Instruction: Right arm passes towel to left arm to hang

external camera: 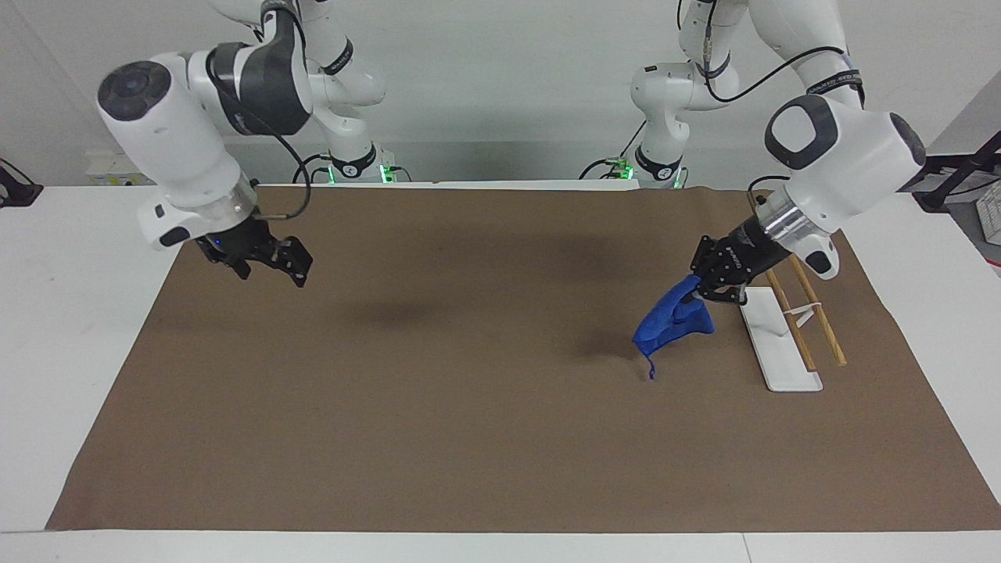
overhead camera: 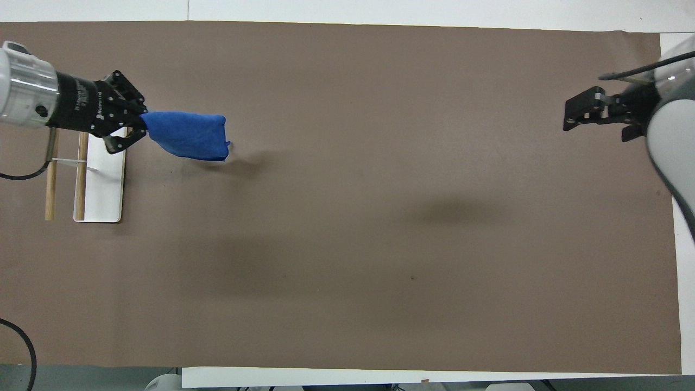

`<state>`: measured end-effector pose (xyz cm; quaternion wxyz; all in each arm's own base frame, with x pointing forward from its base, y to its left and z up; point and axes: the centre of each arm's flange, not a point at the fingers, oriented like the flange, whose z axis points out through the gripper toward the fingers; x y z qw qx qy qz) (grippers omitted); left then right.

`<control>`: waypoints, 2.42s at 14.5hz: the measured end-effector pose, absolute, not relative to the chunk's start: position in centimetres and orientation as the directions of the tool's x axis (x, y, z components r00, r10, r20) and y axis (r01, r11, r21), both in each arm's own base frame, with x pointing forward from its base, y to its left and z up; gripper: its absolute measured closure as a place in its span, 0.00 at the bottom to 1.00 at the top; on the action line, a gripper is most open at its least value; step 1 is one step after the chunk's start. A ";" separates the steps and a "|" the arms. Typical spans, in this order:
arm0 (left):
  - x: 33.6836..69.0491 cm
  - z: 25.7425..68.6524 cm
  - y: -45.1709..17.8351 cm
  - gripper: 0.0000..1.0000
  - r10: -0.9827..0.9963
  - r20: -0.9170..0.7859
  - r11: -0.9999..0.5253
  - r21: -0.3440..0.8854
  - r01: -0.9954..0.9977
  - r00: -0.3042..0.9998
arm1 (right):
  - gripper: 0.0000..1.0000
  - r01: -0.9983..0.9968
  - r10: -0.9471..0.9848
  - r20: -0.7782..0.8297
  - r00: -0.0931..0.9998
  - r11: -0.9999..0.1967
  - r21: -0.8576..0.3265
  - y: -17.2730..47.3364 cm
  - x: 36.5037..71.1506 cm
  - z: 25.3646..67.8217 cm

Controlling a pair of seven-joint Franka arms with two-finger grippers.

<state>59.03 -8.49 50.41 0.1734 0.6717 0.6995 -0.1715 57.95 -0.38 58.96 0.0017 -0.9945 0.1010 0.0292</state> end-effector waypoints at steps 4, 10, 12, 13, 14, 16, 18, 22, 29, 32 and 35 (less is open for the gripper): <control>58.0 51.1 4.2 0.97 0.888 -0.449 0.089 -0.037 0.995 -0.096 | 0.00 -0.159 -0.161 -0.073 0.984 -0.987 0.034 -3.7 53.6 67.2; 57.4 52.6 11.1 0.97 0.927 -0.369 -0.030 0.082 0.996 0.059 | 0.00 -0.109 -0.114 -0.100 0.988 -0.993 0.053 -4.4 53.5 66.4; 57.6 52.8 12.1 0.97 0.932 -0.324 -0.120 0.146 0.982 0.162 | 0.00 -0.115 -0.120 -0.104 0.987 -0.992 0.054 -4.7 53.5 66.2; 57.7 52.8 12.4 0.97 0.931 -0.307 -0.153 0.169 0.974 0.200 | 0.00 -0.116 -0.122 -0.108 0.987 -0.992 0.054 -4.9 53.5 66.0; 57.8 52.8 12.8 0.97 0.929 -0.283 -0.191 0.189 0.963 0.240 | 0.00 -0.116 -0.121 -0.111 0.986 -0.992 0.054 -4.9 53.5 65.8; 58.2 52.5 13.8 0.97 0.919 -0.186 -0.300 0.240 0.923 0.347 | 0.00 -0.115 -0.121 -0.119 0.986 -0.992 0.054 -4.9 53.7 65.2; 58.3 51.7 15.1 0.97 0.902 -0.123 -0.371 0.270 0.888 0.414 | 0.00 -0.113 -0.119 -0.123 0.985 -0.992 0.054 -4.8 53.8 64.9; 58.1 51.1 16.3 0.97 0.844 -0.059 -0.497 0.283 0.820 0.532 | 0.00 -0.101 -0.107 -0.124 0.987 -0.993 0.054 -4.1 53.9 64.9; 57.7 50.0 16.6 0.25 0.721 -0.005 -0.676 0.212 0.705 0.693 | 0.00 -0.103 -0.109 -0.124 0.986 -0.993 0.054 -4.3 53.8 64.9; 57.7 50.1 16.0 0.01 0.597 0.017 -0.787 0.205 0.581 0.802 | 0.00 -0.104 -0.110 -0.125 0.986 -0.993 0.054 -4.3 53.8 64.9; 58.5 50.7 12.6 0.01 0.384 0.056 -0.918 0.125 0.375 0.922 | 0.00 -0.100 -0.106 -0.125 0.986 -0.993 0.054 -4.1 53.9 64.9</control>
